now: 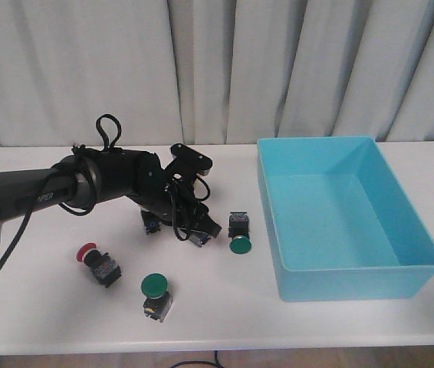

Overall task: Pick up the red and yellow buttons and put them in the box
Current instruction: 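Reach the left gripper down and grasp the red-capped button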

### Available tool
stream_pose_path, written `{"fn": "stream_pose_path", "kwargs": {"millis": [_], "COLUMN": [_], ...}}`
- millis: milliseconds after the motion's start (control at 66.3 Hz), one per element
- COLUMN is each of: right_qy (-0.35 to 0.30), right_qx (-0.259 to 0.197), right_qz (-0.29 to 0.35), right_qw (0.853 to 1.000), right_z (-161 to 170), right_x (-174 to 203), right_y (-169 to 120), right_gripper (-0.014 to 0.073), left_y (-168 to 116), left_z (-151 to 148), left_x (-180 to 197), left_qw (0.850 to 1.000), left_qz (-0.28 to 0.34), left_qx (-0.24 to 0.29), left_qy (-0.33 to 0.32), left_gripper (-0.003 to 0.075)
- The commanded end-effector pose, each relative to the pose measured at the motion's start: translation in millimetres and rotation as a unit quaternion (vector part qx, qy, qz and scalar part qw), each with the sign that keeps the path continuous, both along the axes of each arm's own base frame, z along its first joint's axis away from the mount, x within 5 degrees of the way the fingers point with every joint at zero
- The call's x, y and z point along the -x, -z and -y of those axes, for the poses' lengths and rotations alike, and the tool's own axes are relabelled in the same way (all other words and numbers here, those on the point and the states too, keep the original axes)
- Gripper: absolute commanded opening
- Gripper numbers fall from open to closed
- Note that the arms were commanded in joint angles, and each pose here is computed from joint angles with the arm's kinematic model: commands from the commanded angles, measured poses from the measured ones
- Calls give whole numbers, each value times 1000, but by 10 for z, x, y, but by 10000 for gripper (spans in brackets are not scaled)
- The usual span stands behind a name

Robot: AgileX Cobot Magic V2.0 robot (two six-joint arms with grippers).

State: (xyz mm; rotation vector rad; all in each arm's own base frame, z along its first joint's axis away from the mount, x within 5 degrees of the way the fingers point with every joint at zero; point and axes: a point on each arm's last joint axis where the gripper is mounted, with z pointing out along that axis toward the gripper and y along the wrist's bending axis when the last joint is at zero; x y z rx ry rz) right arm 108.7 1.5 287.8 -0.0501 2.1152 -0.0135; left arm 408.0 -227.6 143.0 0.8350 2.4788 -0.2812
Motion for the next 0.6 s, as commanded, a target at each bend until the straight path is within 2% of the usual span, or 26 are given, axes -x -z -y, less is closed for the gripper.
{"fn": "stream_pose_path", "kwargs": {"millis": [0,256,453,588], "right_qy": [-1,-1,-1,-1], "right_qx": [7,7,5,-17], "right_qz": [44,45,45,44], "right_qw": [999,999,999,999], "right_z": [7,7,5,-15], "right_x": [-44,-46,-46,-44], "right_y": [-148,-150,-151,-148], "right_gripper": [492,492,492,492], "left_y": [-421,-680,-1150,-1546], "left_z": [48,15,-80,-171], "left_x": [-26,68,266,465], "left_qw": [998,998,998,997], "left_qz": [50,46,44,57], "left_qx": [37,40,46,55], "left_qy": [-7,1,14,24], "left_gripper": [221,199,199,199]}}
